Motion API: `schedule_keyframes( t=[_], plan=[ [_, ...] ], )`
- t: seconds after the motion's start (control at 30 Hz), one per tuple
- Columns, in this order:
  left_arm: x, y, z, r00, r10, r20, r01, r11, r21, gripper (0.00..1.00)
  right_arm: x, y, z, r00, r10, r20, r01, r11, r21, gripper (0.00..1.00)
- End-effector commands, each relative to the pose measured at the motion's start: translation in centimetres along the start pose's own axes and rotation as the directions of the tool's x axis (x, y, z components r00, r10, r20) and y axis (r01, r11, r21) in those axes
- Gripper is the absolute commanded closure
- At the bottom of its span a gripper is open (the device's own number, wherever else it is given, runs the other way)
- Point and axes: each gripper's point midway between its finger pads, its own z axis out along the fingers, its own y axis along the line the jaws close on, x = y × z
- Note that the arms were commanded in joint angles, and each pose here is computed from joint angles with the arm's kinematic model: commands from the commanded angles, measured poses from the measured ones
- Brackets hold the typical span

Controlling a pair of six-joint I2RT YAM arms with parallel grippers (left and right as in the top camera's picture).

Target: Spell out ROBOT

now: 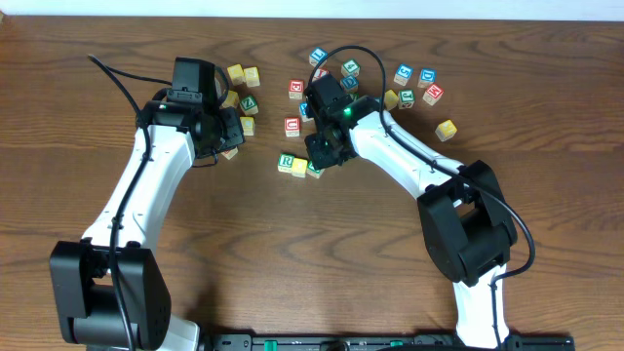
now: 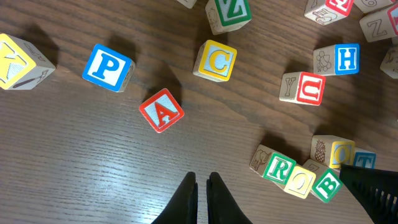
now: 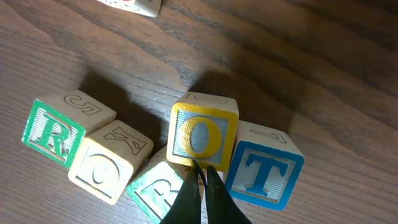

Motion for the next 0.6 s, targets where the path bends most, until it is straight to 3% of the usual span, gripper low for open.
schedule_keyframes(
  t=[0.0,0.57],
  plan=[
    [-0.3,0.3,-0.1,1.000,0.004,0.007,-0.004,1.000,-0.011,0.92,0.9,-0.6,0.5,1.000,-0.007,-0.023,0.008,0.999,0.036,0.99],
    [-0.4,0.3,-0.1,1.000,0.004,0.009,-0.004,1.000,-0.014,0.92,3.1,1.5,0.5,0.995,-0.023,-0.100,0.021,1.000,-0.019,0.99]
  ],
)
